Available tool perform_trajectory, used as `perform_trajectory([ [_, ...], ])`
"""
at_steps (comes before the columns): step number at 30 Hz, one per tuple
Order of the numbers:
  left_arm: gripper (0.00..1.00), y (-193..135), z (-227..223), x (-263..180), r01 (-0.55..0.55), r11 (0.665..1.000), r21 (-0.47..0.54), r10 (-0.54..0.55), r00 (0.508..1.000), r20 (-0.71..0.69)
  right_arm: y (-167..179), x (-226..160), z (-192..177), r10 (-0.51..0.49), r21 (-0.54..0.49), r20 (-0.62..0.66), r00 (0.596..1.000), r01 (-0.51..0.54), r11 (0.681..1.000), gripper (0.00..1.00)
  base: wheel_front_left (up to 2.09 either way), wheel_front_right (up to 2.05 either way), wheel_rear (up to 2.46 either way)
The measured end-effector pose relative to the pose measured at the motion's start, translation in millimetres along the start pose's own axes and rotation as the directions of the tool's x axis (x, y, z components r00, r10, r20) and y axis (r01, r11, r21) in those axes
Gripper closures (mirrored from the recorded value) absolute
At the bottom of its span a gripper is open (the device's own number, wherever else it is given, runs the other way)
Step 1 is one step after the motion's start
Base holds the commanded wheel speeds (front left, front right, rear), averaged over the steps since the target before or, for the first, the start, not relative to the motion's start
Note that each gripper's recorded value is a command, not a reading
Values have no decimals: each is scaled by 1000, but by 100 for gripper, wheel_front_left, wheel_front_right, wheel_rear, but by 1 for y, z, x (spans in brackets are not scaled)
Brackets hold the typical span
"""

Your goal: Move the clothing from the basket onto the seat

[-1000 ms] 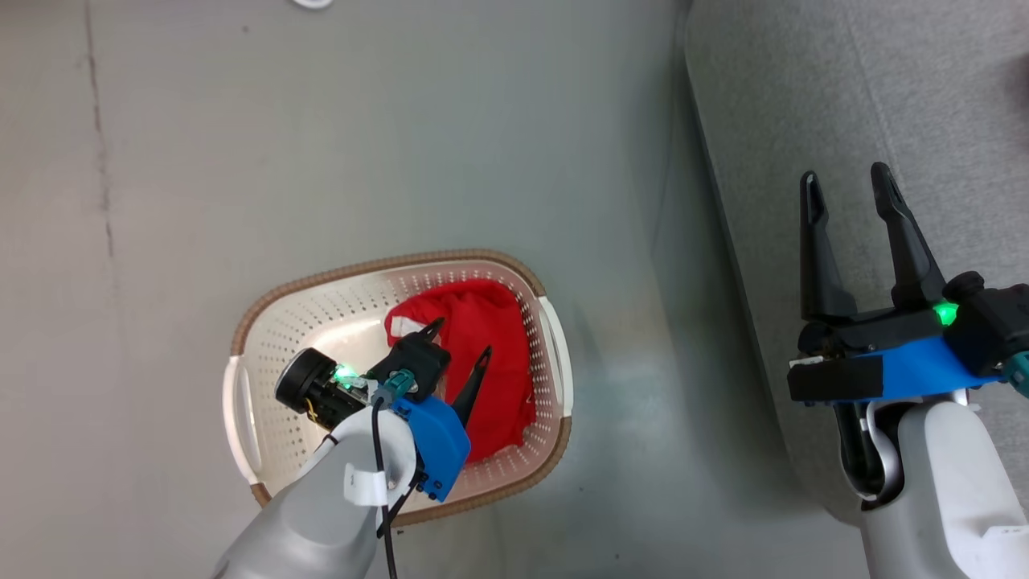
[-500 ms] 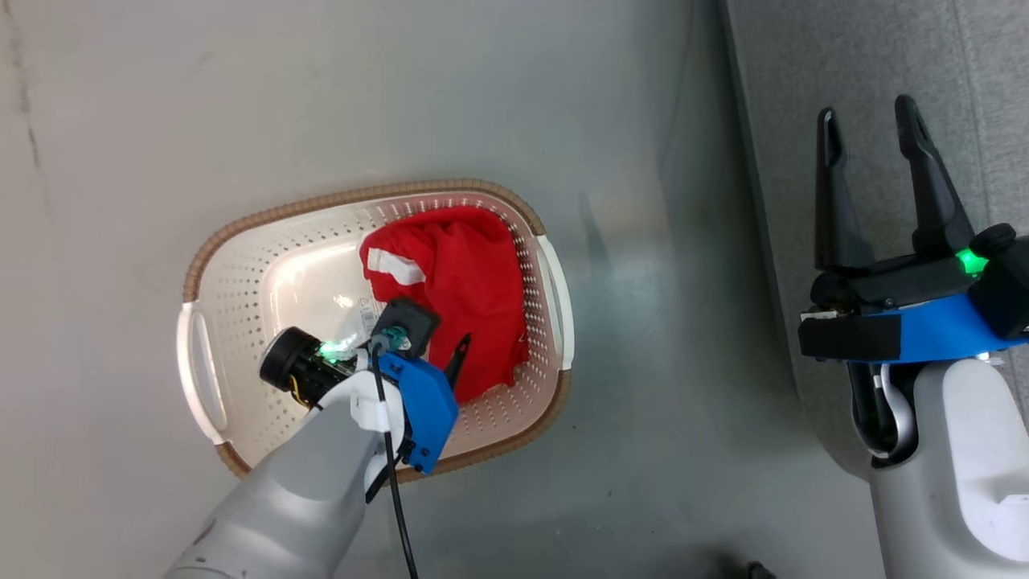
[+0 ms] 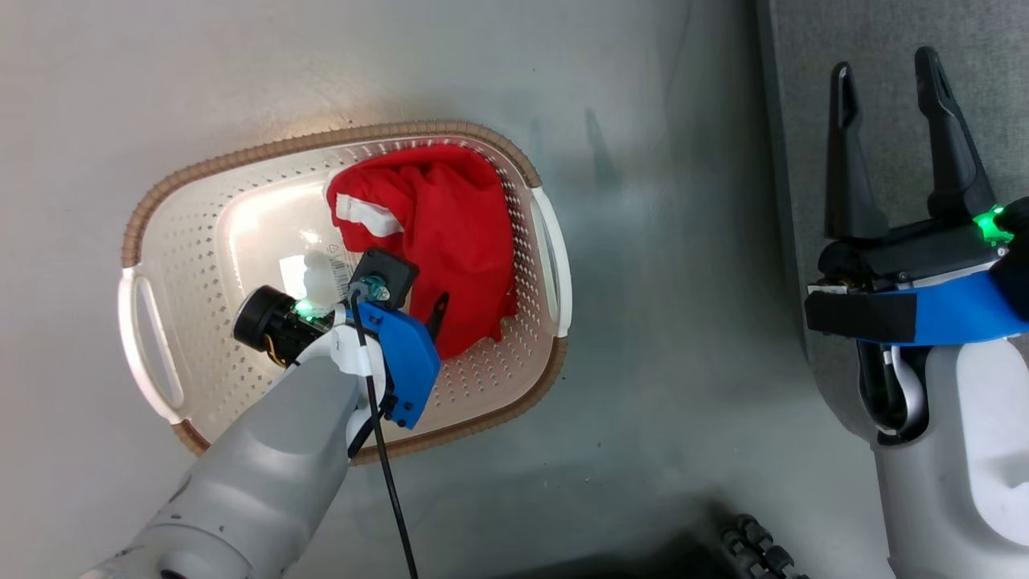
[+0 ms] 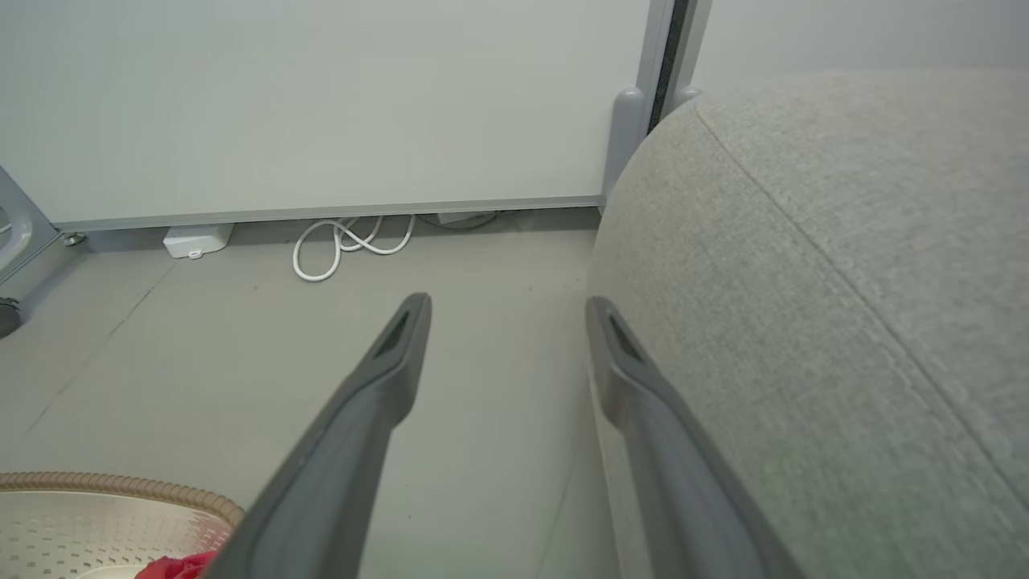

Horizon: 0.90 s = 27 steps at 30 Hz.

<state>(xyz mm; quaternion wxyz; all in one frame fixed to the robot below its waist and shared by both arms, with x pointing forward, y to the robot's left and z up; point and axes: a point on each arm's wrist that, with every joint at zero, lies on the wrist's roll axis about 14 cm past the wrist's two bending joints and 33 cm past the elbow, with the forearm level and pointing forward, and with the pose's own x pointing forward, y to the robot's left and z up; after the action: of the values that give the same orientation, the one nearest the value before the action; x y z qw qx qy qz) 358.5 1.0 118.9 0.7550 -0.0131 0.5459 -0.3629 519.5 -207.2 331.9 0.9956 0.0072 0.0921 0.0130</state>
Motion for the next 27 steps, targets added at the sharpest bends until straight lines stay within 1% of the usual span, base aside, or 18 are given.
perform_trajectory([
  [6, 0, 1, -5, 15, 18, 1000, -12, -18, 1000, -22, -3, 3, -14, -3, -9, -21, 1000, 2, 1000, 0, 0, 0, 0],
  [11, 0, -3, -3, 26, 46, 999, 2, -46, 999, -21, -7, 2, -24, -12, -17, -42, 999, 12, 1000, 0, 0, 0, 0],
  [12, 3, -4, -1, 27, 49, 999, 3, -49, 999, -18, -8, 2, -25, -15, -18, -44, 999, 14, 1000, 0, 0, 0, 0],
  [13, 49, -4, -1, 28, 54, 998, 13, -54, 998, -17, -9, 2, -25, -16, -19, -46, 999, 15, 1000, 0, 0, 0, 0],
  [14, 71, -5, 0, 29, 57, 998, 19, -57, 998, -16, -9, 2, -26, -18, -20, -47, 999, 17, 1000, 0, 0, 0, 0],
  [15, 100, -6, 0, 29, 60, 998, 22, -60, 998, -15, -9, 2, -26, -18, -20, -48, 999, 17, 1000, 0, 0, 0, 0],
  [20, 100, -6, 5, 28, 61, 998, 31, -61, 998, -1, -9, 2, -26, -20, -17, -46, 999, 19, 1000, 0, 0, 0, 0],
  [27, 100, -7, 13, 22, 60, 998, 16, -60, 998, 28, -6, 6, -20, -13, -10, -30, 999, 13, 1000, 0, 0, 0, 0],
])
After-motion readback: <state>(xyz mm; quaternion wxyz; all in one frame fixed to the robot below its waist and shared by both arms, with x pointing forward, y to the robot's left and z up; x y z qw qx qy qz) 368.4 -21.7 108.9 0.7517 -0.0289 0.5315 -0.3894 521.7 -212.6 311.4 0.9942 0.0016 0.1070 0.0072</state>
